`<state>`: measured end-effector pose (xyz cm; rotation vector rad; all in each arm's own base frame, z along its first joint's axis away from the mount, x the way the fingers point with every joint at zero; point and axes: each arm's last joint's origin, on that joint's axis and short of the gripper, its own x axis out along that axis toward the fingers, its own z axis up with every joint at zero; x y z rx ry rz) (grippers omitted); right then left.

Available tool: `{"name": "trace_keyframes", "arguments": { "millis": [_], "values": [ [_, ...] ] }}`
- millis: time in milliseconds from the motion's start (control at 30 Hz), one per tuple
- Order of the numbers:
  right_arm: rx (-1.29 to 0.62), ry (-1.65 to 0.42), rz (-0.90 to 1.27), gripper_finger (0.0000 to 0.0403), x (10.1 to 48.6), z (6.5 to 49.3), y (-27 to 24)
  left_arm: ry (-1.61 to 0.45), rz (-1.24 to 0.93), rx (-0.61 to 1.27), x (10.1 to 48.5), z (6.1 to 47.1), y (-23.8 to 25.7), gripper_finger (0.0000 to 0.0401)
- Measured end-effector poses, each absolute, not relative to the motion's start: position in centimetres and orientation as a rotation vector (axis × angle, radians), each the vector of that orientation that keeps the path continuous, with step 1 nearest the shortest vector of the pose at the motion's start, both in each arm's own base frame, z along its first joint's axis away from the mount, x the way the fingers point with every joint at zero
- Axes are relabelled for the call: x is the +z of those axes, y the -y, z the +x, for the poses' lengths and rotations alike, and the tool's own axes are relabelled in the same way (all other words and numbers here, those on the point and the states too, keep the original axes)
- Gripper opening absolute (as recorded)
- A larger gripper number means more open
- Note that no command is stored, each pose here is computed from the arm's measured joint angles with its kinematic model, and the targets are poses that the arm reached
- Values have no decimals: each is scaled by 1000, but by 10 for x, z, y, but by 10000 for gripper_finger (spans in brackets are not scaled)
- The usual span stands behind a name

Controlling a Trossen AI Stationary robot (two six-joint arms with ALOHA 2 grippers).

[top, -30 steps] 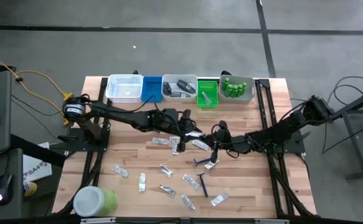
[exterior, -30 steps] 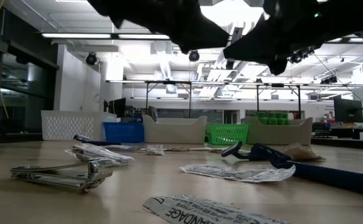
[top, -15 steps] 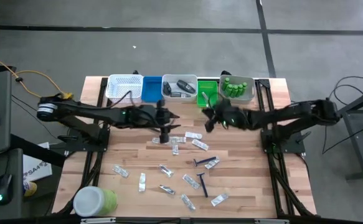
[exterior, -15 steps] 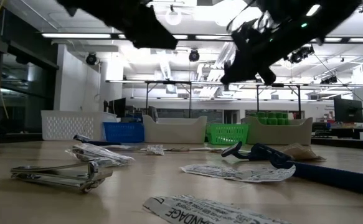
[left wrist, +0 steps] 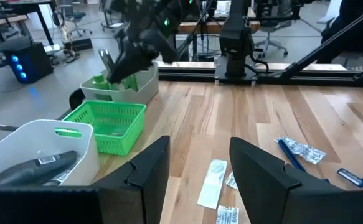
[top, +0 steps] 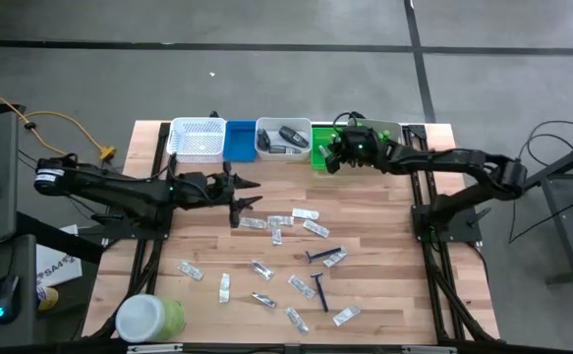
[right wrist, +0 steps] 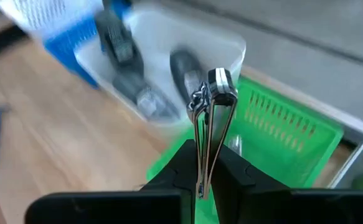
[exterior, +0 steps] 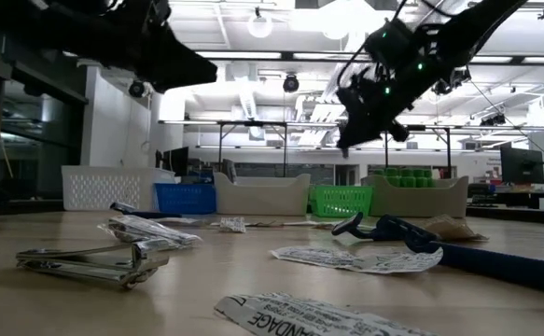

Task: Pick & Place Travel size toiletries
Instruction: Put the nail cutter into the green bin

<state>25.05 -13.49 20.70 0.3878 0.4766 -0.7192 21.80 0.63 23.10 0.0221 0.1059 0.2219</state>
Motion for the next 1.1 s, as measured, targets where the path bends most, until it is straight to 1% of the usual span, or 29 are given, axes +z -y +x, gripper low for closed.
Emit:
{"name": "trace_keyframes", "arguments": {
  "millis": [167,367,567,733,933,1100],
  "values": [
    [-744,-535,393,28,189,255,141,-111,5,223,224,210,-6,166],
    [-803,-576,395,75,173,259,144,-111,-16,223,223,210,-6,166],
    [-839,-566,392,125,174,258,145,-114,-28,221,222,210,-6,166],
    [-792,-563,425,155,186,252,140,-97,-46,220,225,208,-6,166],
    [-674,-628,494,156,203,239,118,-99,-46,219,224,208,-6,166],
    [-641,-641,388,144,223,232,81,-105,-53,220,224,208,-6,166]
  ]
}}
